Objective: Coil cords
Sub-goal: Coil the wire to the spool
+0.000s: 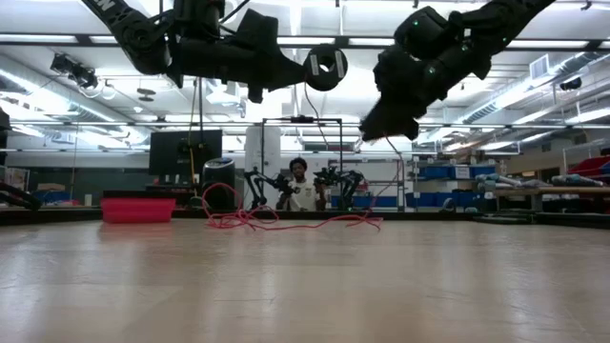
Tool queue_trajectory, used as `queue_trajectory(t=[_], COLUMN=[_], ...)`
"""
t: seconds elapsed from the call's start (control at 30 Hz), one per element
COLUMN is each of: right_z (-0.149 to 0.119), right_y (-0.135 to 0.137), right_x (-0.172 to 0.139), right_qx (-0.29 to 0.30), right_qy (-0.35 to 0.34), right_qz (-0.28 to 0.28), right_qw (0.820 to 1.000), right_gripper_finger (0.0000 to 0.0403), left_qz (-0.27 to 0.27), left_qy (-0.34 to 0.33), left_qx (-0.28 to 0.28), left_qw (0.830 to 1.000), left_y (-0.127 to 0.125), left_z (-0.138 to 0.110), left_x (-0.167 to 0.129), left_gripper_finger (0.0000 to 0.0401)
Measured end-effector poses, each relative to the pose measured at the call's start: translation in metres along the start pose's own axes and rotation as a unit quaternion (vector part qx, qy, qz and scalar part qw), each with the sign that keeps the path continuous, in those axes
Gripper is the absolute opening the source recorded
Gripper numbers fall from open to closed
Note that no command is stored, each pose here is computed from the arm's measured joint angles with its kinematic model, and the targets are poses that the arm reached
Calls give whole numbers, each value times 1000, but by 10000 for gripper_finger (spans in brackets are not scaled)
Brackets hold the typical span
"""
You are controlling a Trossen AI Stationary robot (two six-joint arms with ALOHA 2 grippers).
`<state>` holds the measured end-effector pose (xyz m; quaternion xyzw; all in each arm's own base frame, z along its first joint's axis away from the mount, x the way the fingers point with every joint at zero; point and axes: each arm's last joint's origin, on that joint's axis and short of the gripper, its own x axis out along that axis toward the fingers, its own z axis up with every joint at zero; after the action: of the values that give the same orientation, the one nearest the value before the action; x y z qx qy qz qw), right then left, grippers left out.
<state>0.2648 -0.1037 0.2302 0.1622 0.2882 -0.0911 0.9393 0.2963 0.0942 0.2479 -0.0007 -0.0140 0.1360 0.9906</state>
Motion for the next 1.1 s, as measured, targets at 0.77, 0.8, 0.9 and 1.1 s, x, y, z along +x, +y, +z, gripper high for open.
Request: queue_trajectory(t=[0.77,0.8,0.9,1.1], right_z=[-69,-71,-74,-74], right_y=[1,1,0,2], right_x=[14,15,15,16], right_qx=[-137,-140,-154,-172], right_qy=[-135,-119,-99,-99], right_qz=[-93,-116,-144,-143], right_qw=[977,976,973,970], right_gripper_finger=[150,150,150,150], left_qz=[-5,-5,-10,-19], left_qy=[4,3,-5,-16], left_qx=[-73,-80,-81,-78], left_qw=[997,997,997,997], left_y=[-4,-4,-4,-5], left_z=[-1,-1,1,3], left_x=[0,0,0,0], left_gripper_finger=[0,0,0,0])
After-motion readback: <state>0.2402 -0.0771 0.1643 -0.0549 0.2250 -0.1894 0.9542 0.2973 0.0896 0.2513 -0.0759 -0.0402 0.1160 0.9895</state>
